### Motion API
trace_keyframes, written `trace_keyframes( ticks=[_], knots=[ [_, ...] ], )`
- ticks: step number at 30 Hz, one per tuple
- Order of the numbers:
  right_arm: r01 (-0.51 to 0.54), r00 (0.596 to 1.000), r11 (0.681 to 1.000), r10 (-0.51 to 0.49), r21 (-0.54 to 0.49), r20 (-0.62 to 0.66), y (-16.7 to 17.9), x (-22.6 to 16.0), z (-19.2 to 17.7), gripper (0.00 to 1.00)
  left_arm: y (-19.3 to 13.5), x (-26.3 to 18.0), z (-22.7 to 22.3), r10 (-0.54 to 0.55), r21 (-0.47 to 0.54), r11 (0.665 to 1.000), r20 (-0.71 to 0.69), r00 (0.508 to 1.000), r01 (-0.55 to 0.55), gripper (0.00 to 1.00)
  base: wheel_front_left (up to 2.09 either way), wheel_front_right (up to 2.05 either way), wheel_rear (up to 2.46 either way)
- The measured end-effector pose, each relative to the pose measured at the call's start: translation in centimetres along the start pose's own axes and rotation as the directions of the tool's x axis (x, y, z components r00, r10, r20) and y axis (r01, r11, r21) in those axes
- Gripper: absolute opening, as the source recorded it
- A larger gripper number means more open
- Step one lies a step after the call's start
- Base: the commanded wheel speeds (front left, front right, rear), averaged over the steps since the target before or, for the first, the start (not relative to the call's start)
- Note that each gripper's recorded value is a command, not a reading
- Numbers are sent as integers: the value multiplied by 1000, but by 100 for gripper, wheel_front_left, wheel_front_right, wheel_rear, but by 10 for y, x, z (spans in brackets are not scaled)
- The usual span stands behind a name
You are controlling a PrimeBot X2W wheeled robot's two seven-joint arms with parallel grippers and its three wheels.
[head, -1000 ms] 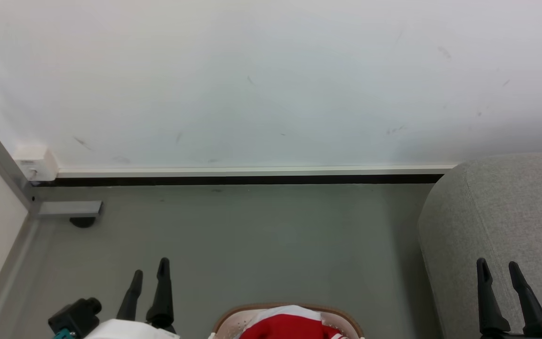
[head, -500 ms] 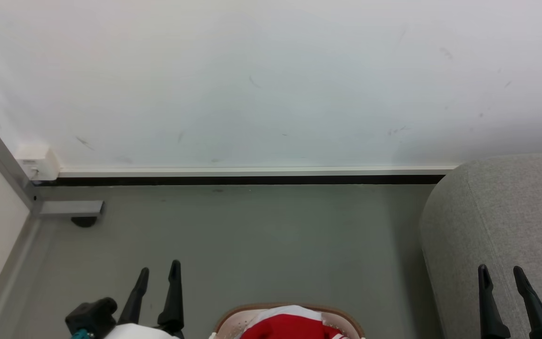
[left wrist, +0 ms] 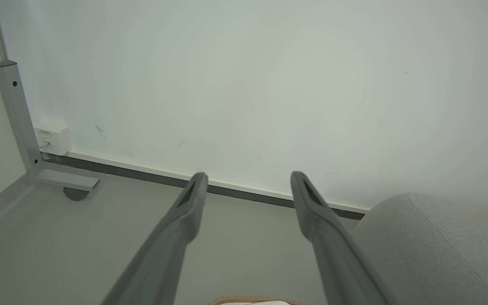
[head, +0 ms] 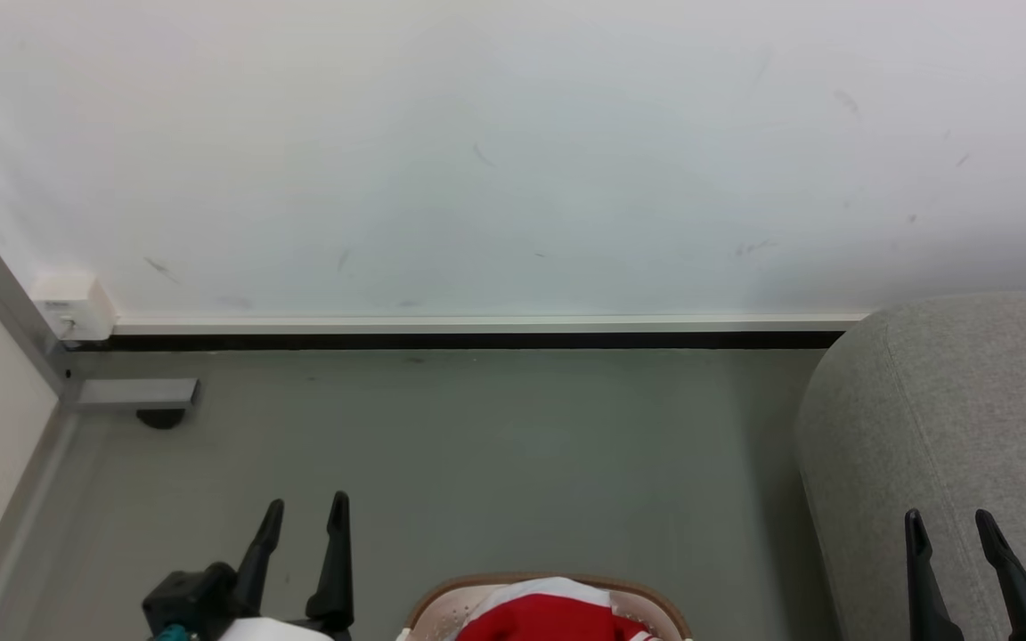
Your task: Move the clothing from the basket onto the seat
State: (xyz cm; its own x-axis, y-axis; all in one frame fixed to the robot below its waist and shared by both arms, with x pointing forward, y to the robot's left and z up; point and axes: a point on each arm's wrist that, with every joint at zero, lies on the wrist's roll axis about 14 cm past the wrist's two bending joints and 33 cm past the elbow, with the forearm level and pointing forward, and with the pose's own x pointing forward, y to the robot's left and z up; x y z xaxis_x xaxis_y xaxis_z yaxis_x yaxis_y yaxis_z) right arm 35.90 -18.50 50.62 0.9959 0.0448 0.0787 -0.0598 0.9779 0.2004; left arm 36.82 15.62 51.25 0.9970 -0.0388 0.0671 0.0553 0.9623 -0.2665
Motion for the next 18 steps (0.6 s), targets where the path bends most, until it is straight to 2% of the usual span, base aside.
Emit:
trace_keyframes(
  ticks=[18],
  knots=[
    [-1,1000,995,0,-98,-17,-1,-2,-7,100,-2,-4,-1,-32,142,989,13,999,30,100,0,0,0]
  ],
)
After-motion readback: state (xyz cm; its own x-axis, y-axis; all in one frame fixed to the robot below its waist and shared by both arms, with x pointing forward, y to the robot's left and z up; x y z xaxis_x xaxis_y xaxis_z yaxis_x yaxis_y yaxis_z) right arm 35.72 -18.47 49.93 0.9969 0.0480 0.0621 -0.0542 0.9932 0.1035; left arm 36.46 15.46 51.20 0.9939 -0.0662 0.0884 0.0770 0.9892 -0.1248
